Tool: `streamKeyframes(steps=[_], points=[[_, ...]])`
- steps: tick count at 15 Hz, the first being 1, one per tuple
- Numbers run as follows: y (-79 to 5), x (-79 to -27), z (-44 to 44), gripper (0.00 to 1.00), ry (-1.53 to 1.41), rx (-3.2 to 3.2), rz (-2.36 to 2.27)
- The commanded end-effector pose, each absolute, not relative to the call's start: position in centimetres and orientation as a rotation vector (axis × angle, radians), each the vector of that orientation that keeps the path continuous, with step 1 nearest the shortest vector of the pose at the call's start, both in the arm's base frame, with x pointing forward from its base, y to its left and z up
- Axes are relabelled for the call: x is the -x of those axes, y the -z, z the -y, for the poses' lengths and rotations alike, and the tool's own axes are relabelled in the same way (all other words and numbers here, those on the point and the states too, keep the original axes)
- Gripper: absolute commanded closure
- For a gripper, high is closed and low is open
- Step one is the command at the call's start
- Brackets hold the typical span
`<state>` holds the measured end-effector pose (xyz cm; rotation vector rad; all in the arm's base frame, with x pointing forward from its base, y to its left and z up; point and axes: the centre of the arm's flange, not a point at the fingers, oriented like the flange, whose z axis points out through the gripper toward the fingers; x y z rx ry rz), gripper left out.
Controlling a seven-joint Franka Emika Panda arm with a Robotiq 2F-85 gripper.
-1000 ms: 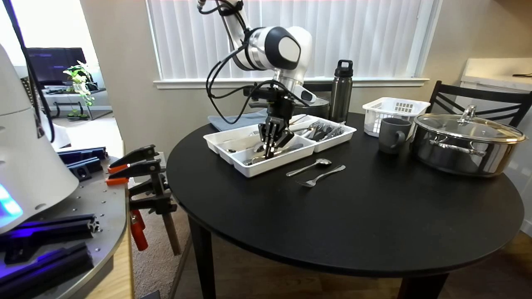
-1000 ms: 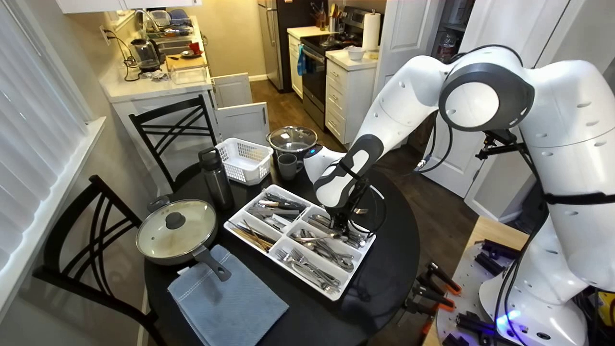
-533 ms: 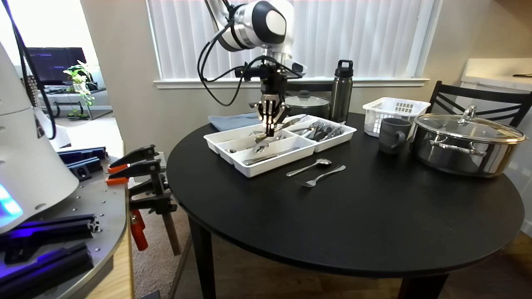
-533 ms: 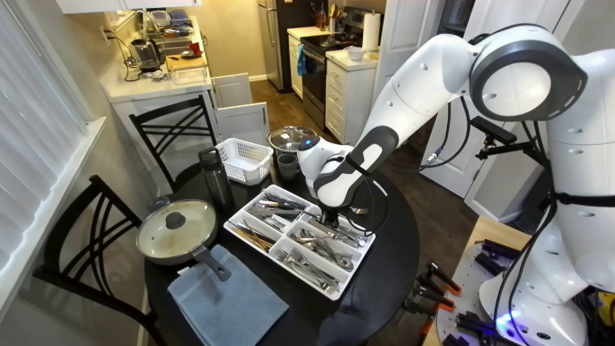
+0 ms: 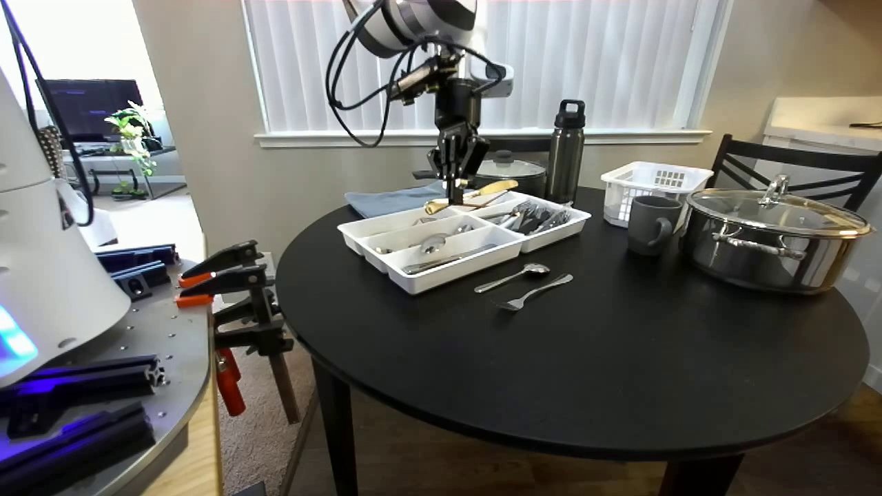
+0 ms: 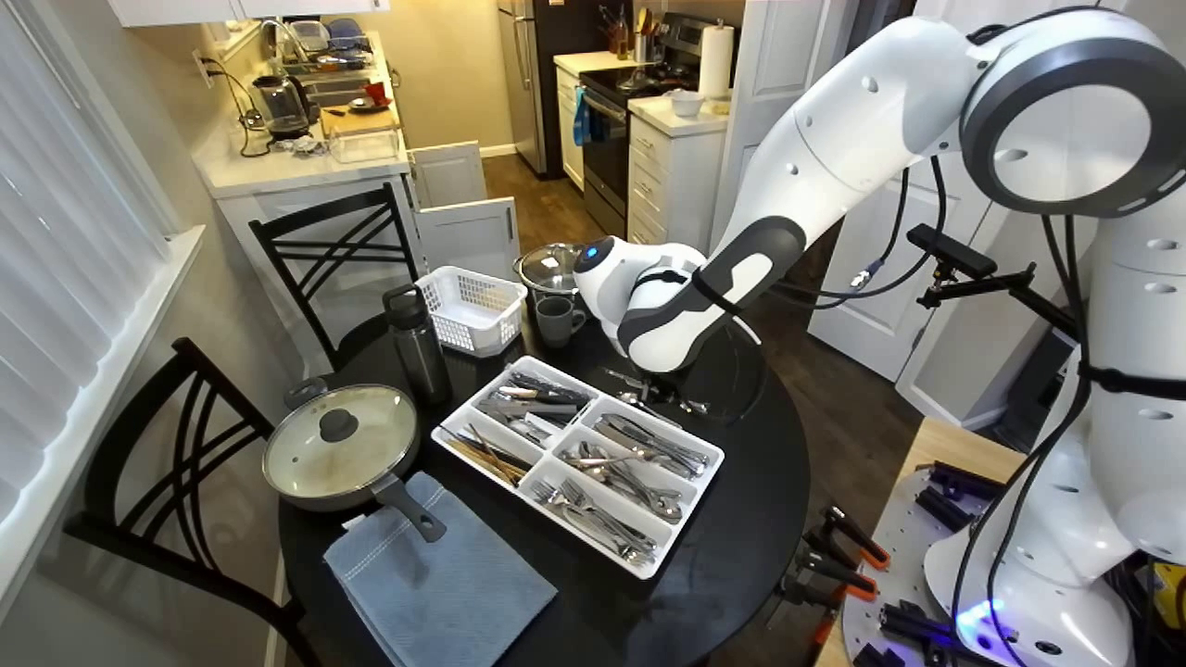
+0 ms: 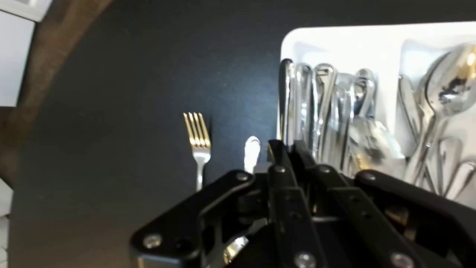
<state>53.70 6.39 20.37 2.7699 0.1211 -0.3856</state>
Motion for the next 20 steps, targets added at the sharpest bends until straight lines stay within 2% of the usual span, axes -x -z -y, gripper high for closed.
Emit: streamKeyframes(steps=[1,12,20], points=[[-22.8,-51.9,-2.8,0.98,0.462,-2.687,-0.053],[-17.0,-53.7,8.5,0.98,0.574,-2.622,0.109],[-12.7,-60.2,11.3,0.98,0.495,-2.565,0.045]])
